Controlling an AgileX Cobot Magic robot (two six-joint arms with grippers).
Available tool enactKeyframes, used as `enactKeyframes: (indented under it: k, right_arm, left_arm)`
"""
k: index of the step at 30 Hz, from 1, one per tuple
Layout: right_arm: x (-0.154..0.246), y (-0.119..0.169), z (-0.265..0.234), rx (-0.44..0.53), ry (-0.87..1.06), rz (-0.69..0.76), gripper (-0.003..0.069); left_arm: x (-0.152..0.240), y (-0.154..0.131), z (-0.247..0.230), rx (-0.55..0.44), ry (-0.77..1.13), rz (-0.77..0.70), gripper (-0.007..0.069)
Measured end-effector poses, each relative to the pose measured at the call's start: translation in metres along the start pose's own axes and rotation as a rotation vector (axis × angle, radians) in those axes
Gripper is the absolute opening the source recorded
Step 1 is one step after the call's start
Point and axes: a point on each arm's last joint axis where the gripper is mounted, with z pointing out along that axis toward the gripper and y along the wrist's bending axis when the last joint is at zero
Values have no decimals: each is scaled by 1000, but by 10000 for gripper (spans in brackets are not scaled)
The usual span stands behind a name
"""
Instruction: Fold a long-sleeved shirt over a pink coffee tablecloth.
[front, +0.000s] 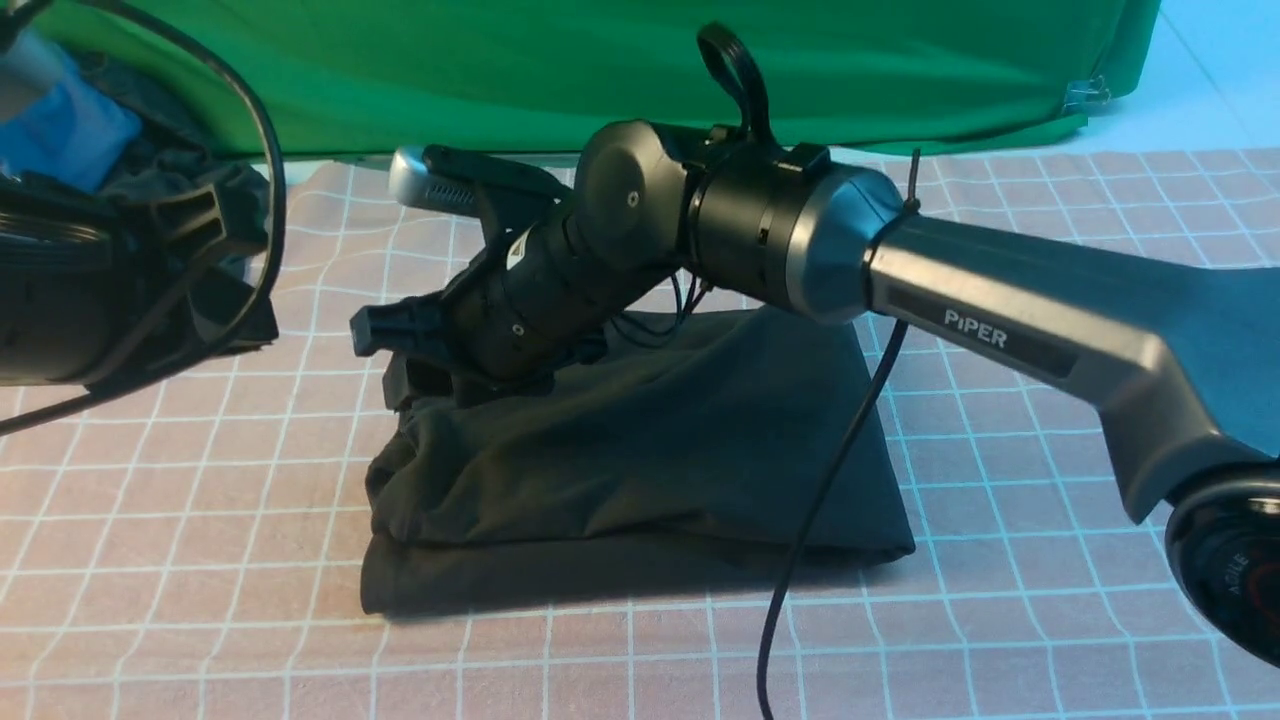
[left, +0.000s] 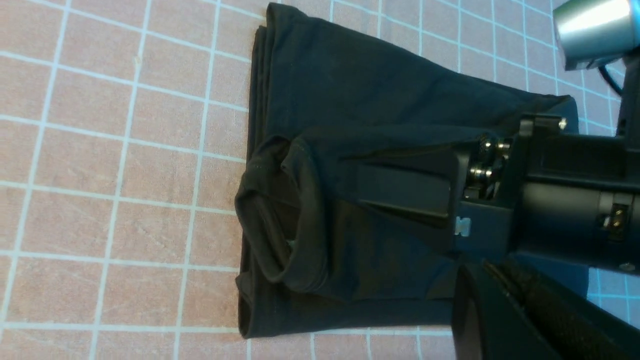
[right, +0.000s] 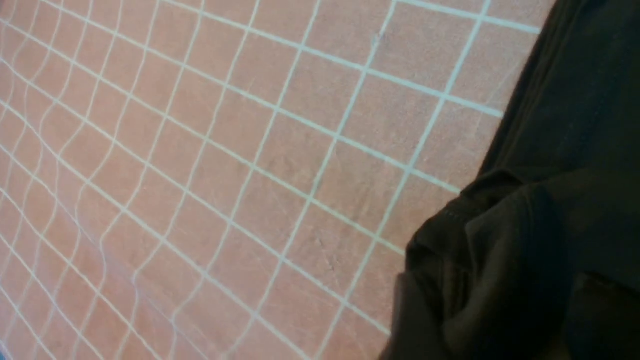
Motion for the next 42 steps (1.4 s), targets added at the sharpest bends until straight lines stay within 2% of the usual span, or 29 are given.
enactKeyframes:
  k: [2, 4, 5, 7, 9, 10, 11, 14, 18, 24, 30, 35, 36, 38, 42]
  right_arm:
    - [-5, -2, -10, 6, 29, -67, 463]
    - [-18, -9, -37, 34, 76, -158, 408]
    - [-20, -11, -42, 38, 75, -158, 400]
    - [-35, -24, -81, 111, 115, -234, 248]
    - [-45, -37, -110, 165, 118, -251, 119]
    - [-52, -44, -131, 194, 96, -262, 67]
    - [-55, -49, -141, 207, 84, -257, 54]
    - [-62, -59, -180, 243, 25, -258, 39]
    - [-45, -72, -201, 270, 64, -238, 39]
    - [-2, -92, -165, 257, 245, -191, 39]
    - [22, -103, -114, 210, 286, -130, 38]
    - [49, -108, -59, 200, 452, -146, 38]
    - [50, -109, -57, 201, 457, -146, 38]
    - [60, -114, -48, 216, 530, -144, 38]
    - [63, -117, -49, 241, 558, -133, 38]
  left_arm:
    - [1, 1, 0, -7, 13, 4, 13]
    - [2, 1, 0, -14, 21, 7, 13]
    - [2, 1, 0, -14, 21, 8, 13]
    - [2, 1, 0, -12, 24, 6, 13]
    - [2, 0, 3, -2, 35, -2, 13]
    - [1, 0, 8, 7, 49, 0, 13]
    - [1, -1, 10, 17, 60, -8, 13]
    - [-1, -1, 31, 46, 129, -19, 13]
    - [-1, -5, 64, 60, 209, 0, 13]
    - [11, -28, 123, 77, 275, 25, 13]
    - [20, -26, 174, 43, 329, -46, 13]
    - [35, -10, 203, -65, 436, -40, 13]
    - [35, -10, 203, -67, 439, -46, 13]
    - [37, 0, 204, -150, 463, -41, 13]
    - [36, 11, 200, -228, 494, -31, 13]
